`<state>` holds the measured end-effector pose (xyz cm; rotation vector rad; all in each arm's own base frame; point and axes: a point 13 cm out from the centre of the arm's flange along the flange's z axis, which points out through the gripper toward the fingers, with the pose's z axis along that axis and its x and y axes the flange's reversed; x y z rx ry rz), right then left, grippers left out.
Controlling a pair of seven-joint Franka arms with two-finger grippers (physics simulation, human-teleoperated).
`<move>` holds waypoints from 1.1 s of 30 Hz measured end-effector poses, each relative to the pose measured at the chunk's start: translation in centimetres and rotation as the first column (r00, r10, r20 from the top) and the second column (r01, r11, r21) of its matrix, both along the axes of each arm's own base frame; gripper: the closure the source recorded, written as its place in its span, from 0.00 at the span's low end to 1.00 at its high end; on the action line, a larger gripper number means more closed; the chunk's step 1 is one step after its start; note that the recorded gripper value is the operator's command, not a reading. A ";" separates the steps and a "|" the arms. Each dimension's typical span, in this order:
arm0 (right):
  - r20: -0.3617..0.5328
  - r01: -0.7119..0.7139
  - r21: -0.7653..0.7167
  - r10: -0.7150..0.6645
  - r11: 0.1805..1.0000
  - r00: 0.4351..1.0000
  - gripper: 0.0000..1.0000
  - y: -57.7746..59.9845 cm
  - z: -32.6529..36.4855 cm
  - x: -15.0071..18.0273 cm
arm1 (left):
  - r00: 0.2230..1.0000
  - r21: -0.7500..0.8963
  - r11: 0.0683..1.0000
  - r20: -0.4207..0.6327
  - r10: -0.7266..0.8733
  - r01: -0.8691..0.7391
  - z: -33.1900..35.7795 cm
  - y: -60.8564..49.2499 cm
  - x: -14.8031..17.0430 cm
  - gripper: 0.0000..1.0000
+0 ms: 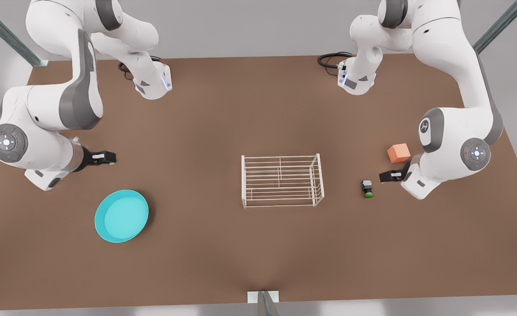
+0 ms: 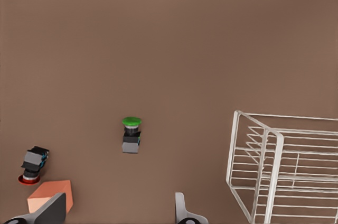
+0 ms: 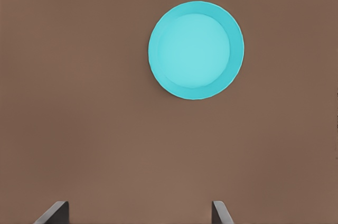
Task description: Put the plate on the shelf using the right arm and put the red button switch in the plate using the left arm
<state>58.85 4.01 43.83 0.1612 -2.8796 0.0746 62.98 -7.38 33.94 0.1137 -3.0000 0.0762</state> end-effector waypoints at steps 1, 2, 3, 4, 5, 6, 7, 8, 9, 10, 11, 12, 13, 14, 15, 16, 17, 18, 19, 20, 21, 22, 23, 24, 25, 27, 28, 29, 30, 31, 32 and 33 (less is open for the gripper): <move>0.009 0.001 0.001 -0.001 1.000 1.000 0.00 -0.2 0.0 0.3 | 1.000 0.000 1.000 0.017 0.006 -0.006 0.1 0.1 0.4 0.00; 0.015 0.001 0.002 -0.001 1.000 1.000 0.00 -0.4 -0.1 0.5 | 0.999 0.002 1.000 0.033 0.012 -0.012 0.3 0.2 0.8 0.00; 0.006 0.015 0.009 -0.015 1.000 1.000 0.00 -1.3 -1.0 0.9 | 0.999 0.002 1.000 0.044 0.014 -0.014 0.3 0.0 1.1 0.00; -0.017 0.053 0.026 -0.053 0.998 0.998 0.00 -3.4 -2.9 1.5 | 0.999 0.000 1.000 0.046 0.015 -0.015 0.2 0.0 0.8 0.00; -0.041 0.093 0.039 -0.091 0.995 0.995 0.00 -5.7 -5.2 2.0 | 0.999 -0.005 1.000 0.035 0.027 -0.026 -0.4 0.7 0.0 0.00; -0.058 0.121 0.047 -0.118 0.992 0.991 0.00 -7.5 -7.1 2.5 | 0.999 -0.007 0.999 0.021 0.038 -0.038 -1.2 1.6 -0.8 0.00; -0.072 0.140 0.054 -0.136 0.989 0.988 0.00 -8.9 -9.0 2.9 | 0.999 -0.002 0.999 0.009 0.041 -0.041 -2.0 2.3 -2.0 0.00; -0.083 0.155 0.060 -0.150 0.986 0.985 0.00 -10.1 -10.9 3.3 | 0.999 0.005 0.999 -0.003 0.040 -0.040 -2.8 3.1 -3.3 0.00; -0.096 0.167 0.064 -0.160 0.984 0.982 0.00 -11.2 -13.2 3.8 | 0.999 0.019 0.999 -0.013 0.032 -0.031 -3.6 3.7 -4.5 0.00; -0.110 0.184 0.070 -0.176 0.980 0.978 0.00 -12.6 -16.0 4.1 | 1.000 0.033 0.999 -0.016 0.020 -0.019 -4.1 4.3 -5.3 0.00; -0.122 0.201 0.078 -0.191 0.976 0.974 0.00 -13.8 -18.7 4.5 | 1.000 0.049 0.999 -0.013 0.007 -0.006 -4.5 4.8 -5.6 0.00; -0.126 0.210 0.083 -0.199 0.974 0.972 0.00 -14.6 -21.2 4.9 | 1.000 0.062 0.998 -0.013 -0.005 0.006 -5.1 5.2 -5.9 0.00; -0.120 0.210 0.087 -0.199 0.974 0.973 0.00 -14.9 -23.4 5.4 | 1.000 0.074 0.997 -0.015 -0.013 0.014 -5.9 5.7 -6.2 0.00; -0.109 0.207 0.089 -0.197 0.974 0.974 0.00 -15.3 -25.5 6.0 | 1.000 0.086 0.996 -0.016 -0.019 0.020 -6.5 6.4 -6.4 0.00; -0.098 0.208 0.091 -0.199 0.974 0.975 0.00 -15.7 -27.5 6.4 | 1.000 0.097 0.995 -0.015 -0.023 0.024 -7.0 7.2 -6.4 0.00; -0.087 0.217 0.101 -0.209 0.971 0.974 0.00 -16.2 -29.0 6.7 | 1.000 0.107 0.994 -0.013 -0.022 0.023 -7.4 8.2 -6.3 0.00; -0.077 0.227 0.116 -0.219 0.967 0.973 0.00 -16.6 -30.3 6.9 | 1.000 0.114 0.993 -0.007 -0.016 0.016 -7.7 9.4 -6.2 0.00; -0.068 0.233 0.126 -0.226 0.964 0.972 0.00 -16.9 -31.6 6.9 | 1.000 0.120 0.993 0.000 -0.009 0.009 -7.9 10.6 -6.0 0.00; -0.067 0.239 0.140 -0.232 0.961 0.970 0.00 -16.8 -33.3 6.5 | 1.000 0.126 0.992 0.003 -0.007 0.007 -8.3 11.4 -5.8 0.00; -0.061 0.249 0.161 -0.242 0.955 0.968 0.00 -16.7 -34.9 6.3 | 1.000 0.131 0.991 0.004 -0.011 0.010 -8.7 11.9 -5.6 0.00; -0.050 0.257 0.179 -0.253 0.950 0.966 0.00 -16.7 -36.1 6.3 | 1.000 0.134 0.991 0.006 -0.015 0.014 -9.0 12.3 -5.5 0.00; -0.035 0.261 0.194 -0.259 0.946 0.965 0.00 -16.8 -36.9 6.5 | 1.000 0.137 0.990 0.008 -0.016 0.015 -9.3 12.9 -5.4 0.00; -0.019 0.260 0.205 -0.262 0.944 0.965 0.00 -17.0 -37.5 6.8 | 1.000 0.139 0.990 0.010 -0.020 0.019 -9.5 13.3 -5.3 0.00; 0.003 0.261 0.213 -0.268 0.942 0.963 0.00 -17.6 -37.8 7.2 | 1.000 0.139 0.990 0.011 -0.027 0.025 -9.7 13.4 -5.2 0.00; 0.025 0.258 0.219 -0.270 0.941 0.963 0.00 -18.2 -38.0 7.5 | 0.999 0.140 0.990 0.013 -0.034 0.032 -9.7 13.5 -5.1 0.00; 0.050 0.237 0.226 -0.254 0.945 0.966 0.09 -18.4 -38.7 7.8 | 0.999 0.139 0.989 0.009 -0.046 0.045 -10.1 13.6 -5.3 0.00; 0.060 0.222 0.226 -0.241 0.948 0.969 0.26 -18.3 -39.1 8.0 | 0.999 0.138 0.989 0.003 -0.048 0.047 -10.5 13.8 -5.6 0.00; 0.072 0.205 0.226 -0.226 0.952 0.971 0.36 -18.1 -39.2 8.2 | 0.999 0.137 0.989 -0.001 -0.048 0.048 -10.9 14.2 -5.8 0.00; 0.082 0.190 0.226 -0.213 0.955 0.974 0.43 -18.0 -39.4 8.4 | 0.999 0.136 0.989 -0.005 -0.050 0.051 -11.2 14.4 -6.1 0.00; 0.090 0.175 0.225 -0.199 0.959 0.976 0.52 -17.9 -39.6 8.6 | 0.998 0.134 0.989 -0.014 -0.053 0.055 -11.8 14.5 -6.5 0.00; 0.099 0.162 0.222 -0.187 0.961 0.977 0.60 -17.9 -39.6 8.7 | 0.998 0.132 0.990 -0.023 -0.054 0.056 -12.5 14.8 -7.1 0.00; 0.107 0.150 0.221 -0.177 0.964 0.978 0.67 -18.0 -39.5 8.9 | 0.998 0.130 0.990 -0.028 -0.051 0.054 -13.1 15.3 -7.6 0.00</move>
